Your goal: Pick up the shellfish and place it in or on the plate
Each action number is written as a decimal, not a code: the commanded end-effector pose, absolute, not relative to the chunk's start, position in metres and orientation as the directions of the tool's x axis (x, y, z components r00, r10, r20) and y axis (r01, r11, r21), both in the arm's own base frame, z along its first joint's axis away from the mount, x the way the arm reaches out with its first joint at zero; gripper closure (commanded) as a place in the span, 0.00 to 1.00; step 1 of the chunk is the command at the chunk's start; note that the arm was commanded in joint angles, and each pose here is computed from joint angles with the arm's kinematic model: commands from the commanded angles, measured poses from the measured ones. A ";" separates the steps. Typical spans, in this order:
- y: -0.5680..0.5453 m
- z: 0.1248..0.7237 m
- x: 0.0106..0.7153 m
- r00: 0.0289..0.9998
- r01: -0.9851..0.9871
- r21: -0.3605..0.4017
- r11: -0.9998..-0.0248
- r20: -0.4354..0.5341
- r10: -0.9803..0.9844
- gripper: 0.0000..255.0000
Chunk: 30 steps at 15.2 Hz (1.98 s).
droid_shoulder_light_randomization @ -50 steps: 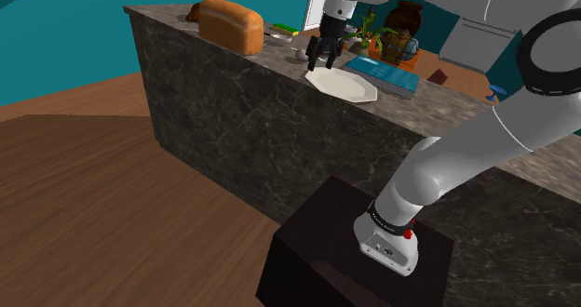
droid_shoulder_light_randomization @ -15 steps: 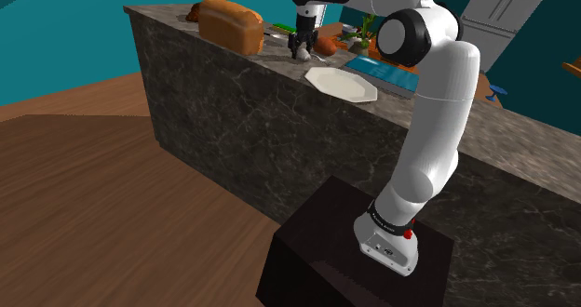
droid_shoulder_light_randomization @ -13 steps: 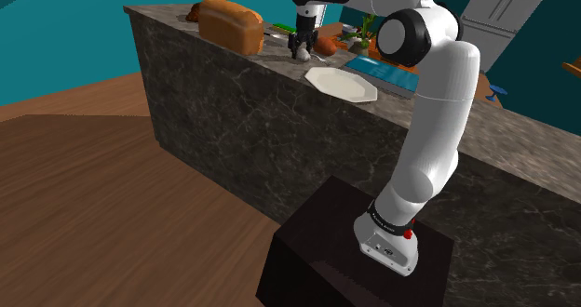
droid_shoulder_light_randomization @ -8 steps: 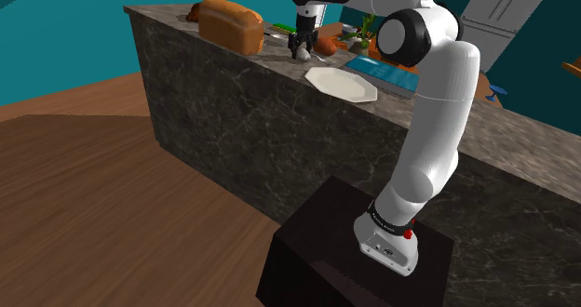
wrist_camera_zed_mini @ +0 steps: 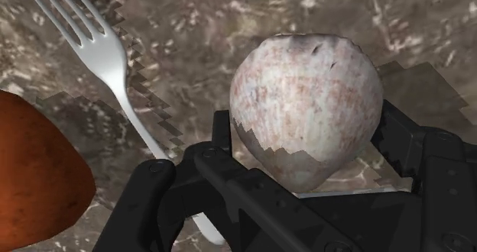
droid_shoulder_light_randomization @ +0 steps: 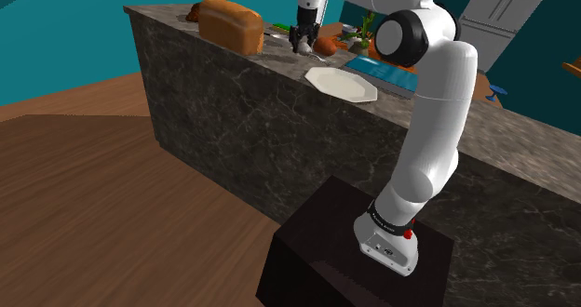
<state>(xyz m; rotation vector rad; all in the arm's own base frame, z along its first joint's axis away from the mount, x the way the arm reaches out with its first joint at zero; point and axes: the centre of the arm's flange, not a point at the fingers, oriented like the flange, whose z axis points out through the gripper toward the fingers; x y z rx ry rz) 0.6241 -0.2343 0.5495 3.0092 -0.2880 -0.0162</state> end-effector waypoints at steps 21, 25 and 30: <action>-0.205 0.608 0.494 0.982 -0.188 0.119 -0.975 0.000 -0.190 1.00; -0.193 0.607 0.442 0.982 -0.188 0.119 -0.975 0.000 -0.190 1.00; -0.183 0.596 0.399 0.982 -0.188 0.119 -0.975 0.000 -0.190 1.00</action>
